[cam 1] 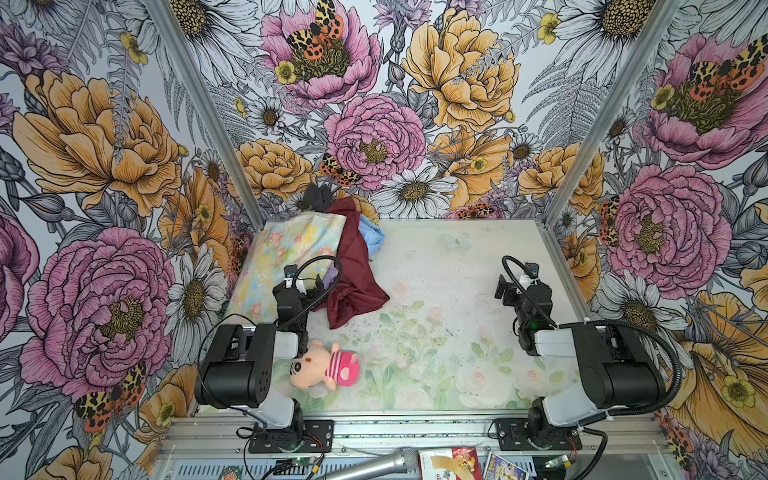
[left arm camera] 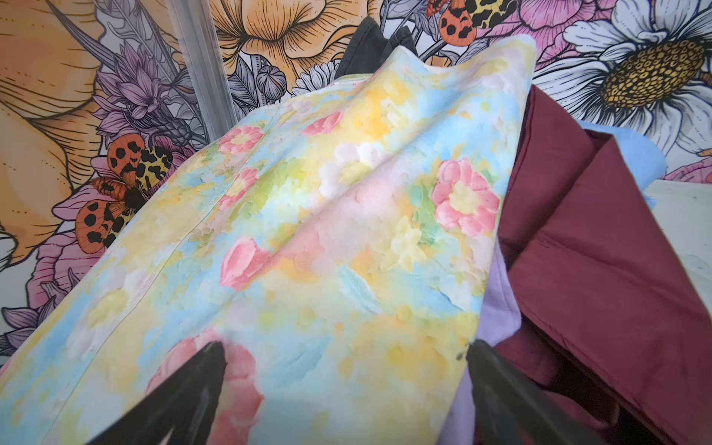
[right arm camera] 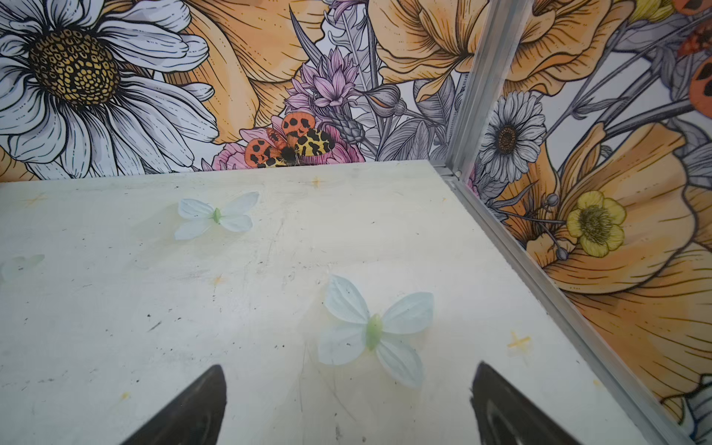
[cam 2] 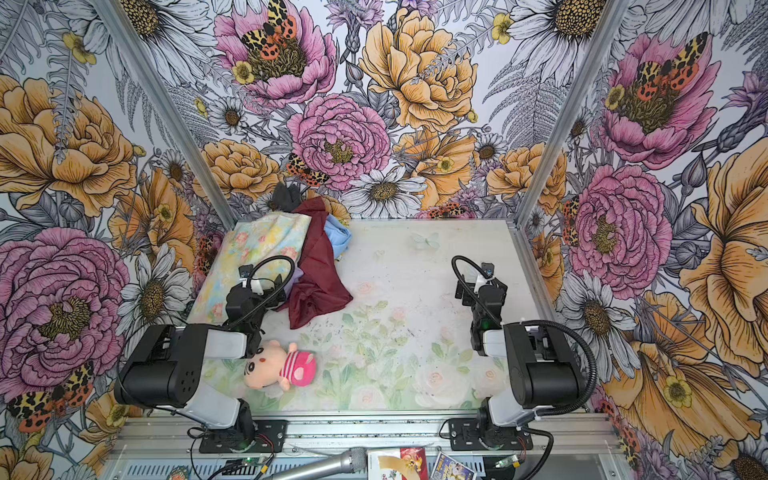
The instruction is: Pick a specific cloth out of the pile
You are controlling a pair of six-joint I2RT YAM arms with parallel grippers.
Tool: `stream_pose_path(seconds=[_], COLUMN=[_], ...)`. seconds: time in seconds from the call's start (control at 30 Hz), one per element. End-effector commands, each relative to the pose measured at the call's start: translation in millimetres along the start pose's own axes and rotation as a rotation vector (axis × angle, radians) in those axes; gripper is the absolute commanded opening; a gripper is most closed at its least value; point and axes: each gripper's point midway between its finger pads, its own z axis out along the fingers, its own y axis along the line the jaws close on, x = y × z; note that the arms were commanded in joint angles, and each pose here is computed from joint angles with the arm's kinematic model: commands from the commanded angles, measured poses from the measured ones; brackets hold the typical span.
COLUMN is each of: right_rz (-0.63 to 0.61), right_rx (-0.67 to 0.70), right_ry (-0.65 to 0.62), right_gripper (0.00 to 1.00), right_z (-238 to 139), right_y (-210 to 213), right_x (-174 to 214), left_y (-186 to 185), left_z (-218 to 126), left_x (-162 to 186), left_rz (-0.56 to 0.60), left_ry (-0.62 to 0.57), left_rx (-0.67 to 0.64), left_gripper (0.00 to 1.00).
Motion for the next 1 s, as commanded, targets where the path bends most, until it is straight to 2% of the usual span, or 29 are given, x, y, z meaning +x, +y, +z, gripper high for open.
stream_pose_path(seconds=[0.0,0.97], right_rz=[-0.004,-0.003], right_rx=[-0.012,-0.012], right_ry=[-0.015,-0.009], right_gripper=[0.99,1.0], right_z=[1.8,2.5], right_y=[2.1,1.9], right_x=[-5.2,-4.2], left_y=[-0.2,1.9], left_z=[1.5,1.9], left_x=[-11.4,-11.9], left_rz=[0.003,-0.019], left_ry=[-0.034,-0.035], left_rx=[-0.003,0.021], left_gripper=[0.99,0.99])
